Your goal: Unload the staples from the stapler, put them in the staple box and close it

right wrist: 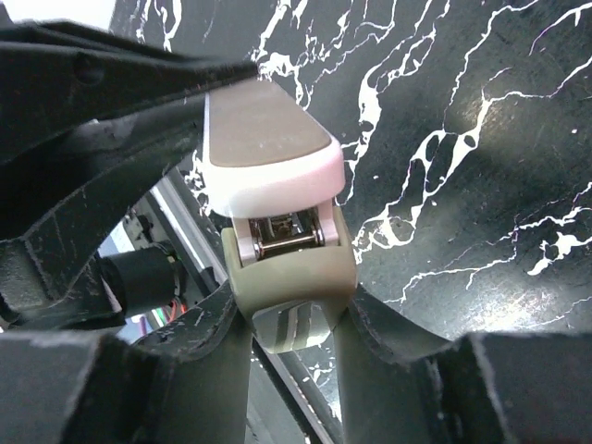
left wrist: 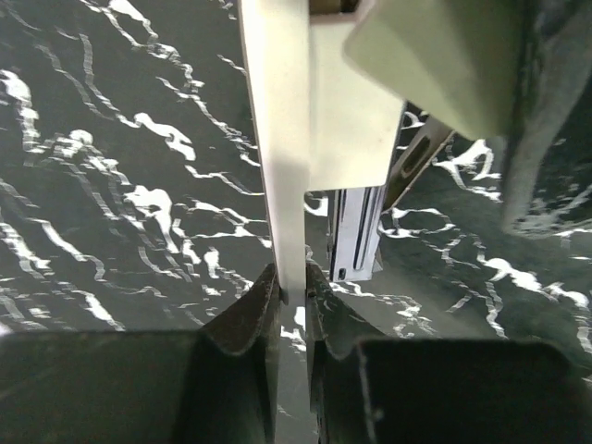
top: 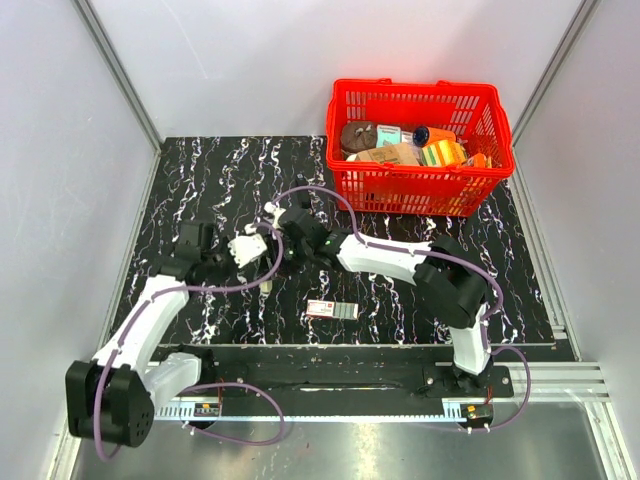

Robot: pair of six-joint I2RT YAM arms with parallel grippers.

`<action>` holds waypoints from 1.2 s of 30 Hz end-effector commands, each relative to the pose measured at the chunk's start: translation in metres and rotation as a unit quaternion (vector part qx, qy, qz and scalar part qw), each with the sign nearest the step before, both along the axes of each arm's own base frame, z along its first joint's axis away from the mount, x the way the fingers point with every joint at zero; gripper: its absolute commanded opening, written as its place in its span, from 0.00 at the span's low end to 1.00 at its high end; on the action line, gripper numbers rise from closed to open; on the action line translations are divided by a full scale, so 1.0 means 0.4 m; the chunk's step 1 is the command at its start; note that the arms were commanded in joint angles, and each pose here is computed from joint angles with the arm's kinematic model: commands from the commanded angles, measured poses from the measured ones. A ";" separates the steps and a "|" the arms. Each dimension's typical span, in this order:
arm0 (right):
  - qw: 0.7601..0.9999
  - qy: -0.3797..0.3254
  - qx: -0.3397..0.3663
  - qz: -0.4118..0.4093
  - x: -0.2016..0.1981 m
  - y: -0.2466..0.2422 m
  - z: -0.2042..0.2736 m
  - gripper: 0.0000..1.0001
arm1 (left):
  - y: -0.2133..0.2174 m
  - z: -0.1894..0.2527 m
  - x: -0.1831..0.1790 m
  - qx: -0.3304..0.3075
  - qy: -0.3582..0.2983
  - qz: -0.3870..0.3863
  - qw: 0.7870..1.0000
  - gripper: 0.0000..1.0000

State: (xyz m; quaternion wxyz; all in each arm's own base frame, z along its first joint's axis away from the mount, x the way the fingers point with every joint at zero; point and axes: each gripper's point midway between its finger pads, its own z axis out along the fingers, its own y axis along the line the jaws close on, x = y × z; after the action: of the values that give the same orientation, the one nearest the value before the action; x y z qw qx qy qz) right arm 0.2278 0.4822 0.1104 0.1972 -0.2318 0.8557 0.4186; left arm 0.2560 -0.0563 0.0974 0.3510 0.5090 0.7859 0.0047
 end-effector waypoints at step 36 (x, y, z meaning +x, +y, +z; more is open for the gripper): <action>0.997 -0.001 0.069 -0.014 0.036 0.010 0.118 0.06 | -0.116 0.246 -0.053 -0.202 0.018 0.040 0.978 0.00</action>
State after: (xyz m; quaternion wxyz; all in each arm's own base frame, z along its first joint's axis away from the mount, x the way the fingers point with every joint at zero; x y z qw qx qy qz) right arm 0.2308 0.4881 0.1724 0.2142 -0.2102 0.8199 0.4876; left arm 0.2170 -0.0818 0.1478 0.3401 0.3851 0.8478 -0.1317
